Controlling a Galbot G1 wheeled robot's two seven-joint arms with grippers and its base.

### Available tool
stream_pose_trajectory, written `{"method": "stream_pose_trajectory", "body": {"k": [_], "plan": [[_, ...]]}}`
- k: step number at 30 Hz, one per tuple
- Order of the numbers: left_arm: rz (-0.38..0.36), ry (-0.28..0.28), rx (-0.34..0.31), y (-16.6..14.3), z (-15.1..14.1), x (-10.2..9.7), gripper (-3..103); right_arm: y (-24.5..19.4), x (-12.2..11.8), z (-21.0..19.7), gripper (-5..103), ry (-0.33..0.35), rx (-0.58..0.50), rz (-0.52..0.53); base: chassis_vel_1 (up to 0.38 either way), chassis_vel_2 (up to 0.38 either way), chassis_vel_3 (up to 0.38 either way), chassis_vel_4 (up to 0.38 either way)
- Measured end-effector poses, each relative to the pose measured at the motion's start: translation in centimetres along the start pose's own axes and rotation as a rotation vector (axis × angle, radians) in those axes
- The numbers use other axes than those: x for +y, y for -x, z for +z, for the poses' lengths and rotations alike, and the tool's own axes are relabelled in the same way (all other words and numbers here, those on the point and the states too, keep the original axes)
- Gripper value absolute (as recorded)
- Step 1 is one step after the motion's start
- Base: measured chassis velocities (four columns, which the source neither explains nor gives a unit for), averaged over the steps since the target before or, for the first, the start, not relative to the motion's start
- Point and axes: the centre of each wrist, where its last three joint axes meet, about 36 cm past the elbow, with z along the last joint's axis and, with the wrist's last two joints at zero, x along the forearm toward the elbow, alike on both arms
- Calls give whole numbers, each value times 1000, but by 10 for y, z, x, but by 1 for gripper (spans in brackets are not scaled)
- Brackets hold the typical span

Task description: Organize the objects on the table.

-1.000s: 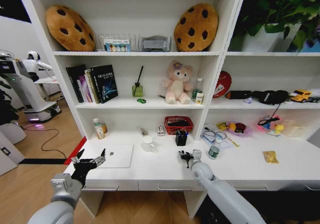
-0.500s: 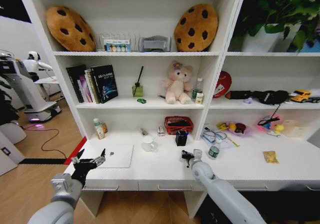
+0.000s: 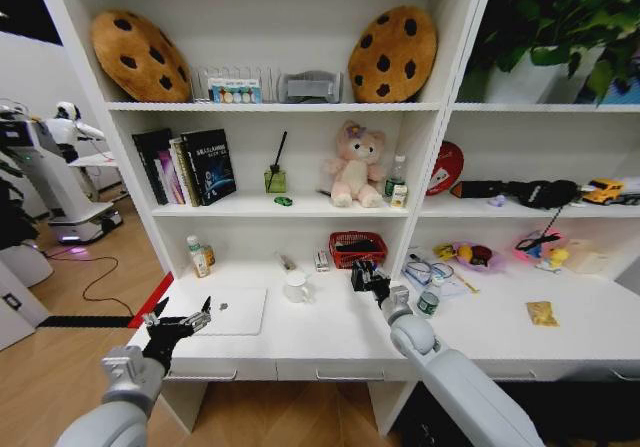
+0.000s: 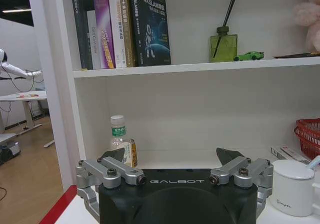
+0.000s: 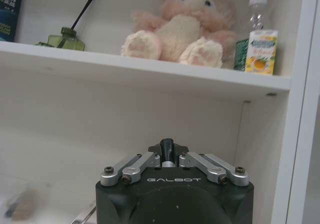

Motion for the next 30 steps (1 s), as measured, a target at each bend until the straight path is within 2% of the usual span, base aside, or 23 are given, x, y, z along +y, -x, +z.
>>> {"method": "stream_pose_trajectory", "body": {"k": [1,4,5,9,19,30], "plan": [[0,0,0,0,0,0,100,12,-6,6,12,-19,-63,22,0,0,0,0],[0,0,0,0,0,0,100,24,-10,12,12,-40,-120,42,0,0,0,0],[0,0,0,0,0,0,100,41,-13,17,12,-66,-185,63,0,0,0,0],[0,0,0,0,0,0,100,74,-8,36,12,-91,-294,93,0,0,0,0],[0,0,0,0,0,0,100,96,16,84,12,-107,-307,82,0,0,0,0],[0,0,0,0,0,0,100,99,16,108,12,-135,-287,75,0,0,0,0]]}}
